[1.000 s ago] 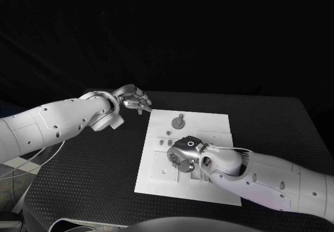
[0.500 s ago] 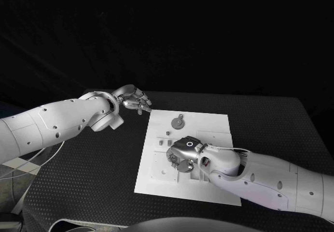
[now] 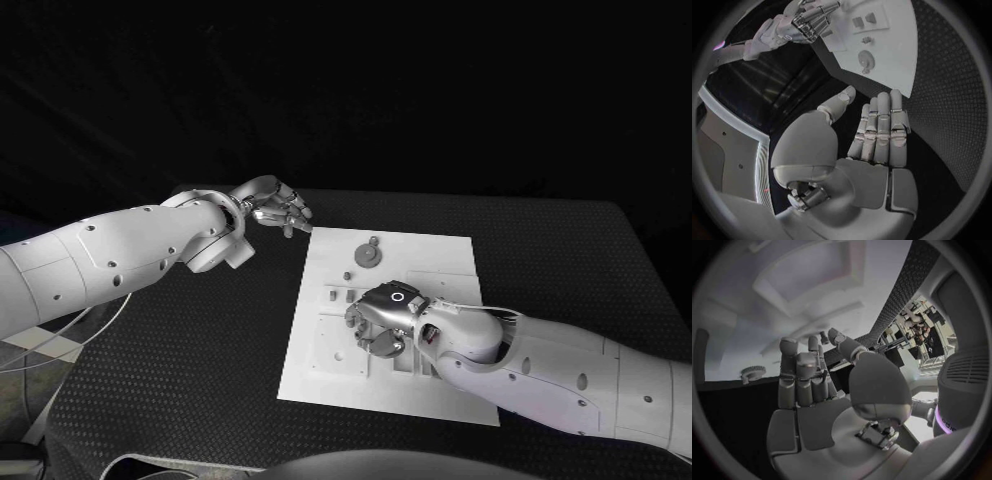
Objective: Assemble the parts on the task board
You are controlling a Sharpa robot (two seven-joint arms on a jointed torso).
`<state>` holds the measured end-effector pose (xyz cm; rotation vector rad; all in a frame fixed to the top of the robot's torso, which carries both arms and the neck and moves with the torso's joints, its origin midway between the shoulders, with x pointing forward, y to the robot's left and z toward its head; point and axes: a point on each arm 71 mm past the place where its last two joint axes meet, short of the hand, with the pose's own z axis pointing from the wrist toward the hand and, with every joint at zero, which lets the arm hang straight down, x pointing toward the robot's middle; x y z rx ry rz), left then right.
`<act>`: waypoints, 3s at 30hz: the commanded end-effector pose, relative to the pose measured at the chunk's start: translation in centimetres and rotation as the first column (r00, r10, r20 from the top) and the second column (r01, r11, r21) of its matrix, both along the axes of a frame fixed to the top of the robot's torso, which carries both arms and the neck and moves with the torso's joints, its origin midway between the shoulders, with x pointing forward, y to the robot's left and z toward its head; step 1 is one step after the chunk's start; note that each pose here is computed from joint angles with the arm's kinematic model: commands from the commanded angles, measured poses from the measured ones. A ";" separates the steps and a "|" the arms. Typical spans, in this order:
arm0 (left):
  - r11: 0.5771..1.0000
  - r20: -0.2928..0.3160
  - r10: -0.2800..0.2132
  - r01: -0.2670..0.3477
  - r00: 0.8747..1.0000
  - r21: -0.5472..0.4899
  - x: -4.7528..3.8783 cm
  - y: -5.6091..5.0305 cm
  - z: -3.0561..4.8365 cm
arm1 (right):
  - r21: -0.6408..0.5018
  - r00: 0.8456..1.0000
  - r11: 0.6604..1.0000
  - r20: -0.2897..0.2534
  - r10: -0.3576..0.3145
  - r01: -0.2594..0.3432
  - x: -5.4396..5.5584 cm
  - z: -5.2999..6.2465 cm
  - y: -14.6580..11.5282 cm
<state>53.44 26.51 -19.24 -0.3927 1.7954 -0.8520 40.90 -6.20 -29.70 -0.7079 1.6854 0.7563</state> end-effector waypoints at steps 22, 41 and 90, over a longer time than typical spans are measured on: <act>0.999 -0.017 0.020 -0.020 1.000 -0.044 -0.03 0.4 0.09 | 0.183 0.986 0.970 -0.004 -0.165 0.163 2.8 8.7 -6.2; 0.998 -0.016 0.030 -0.031 0.999 -0.053 0.08 0.6 0.09 | -0.086 0.979 0.975 0.005 -0.204 0.204 5.3 8.3 -11.3; 0.998 -0.024 0.037 -0.038 0.999 -0.048 0.14 1.0 -0.01 | -0.132 0.986 0.977 0.021 -0.167 0.168 4.1 4.0 -10.1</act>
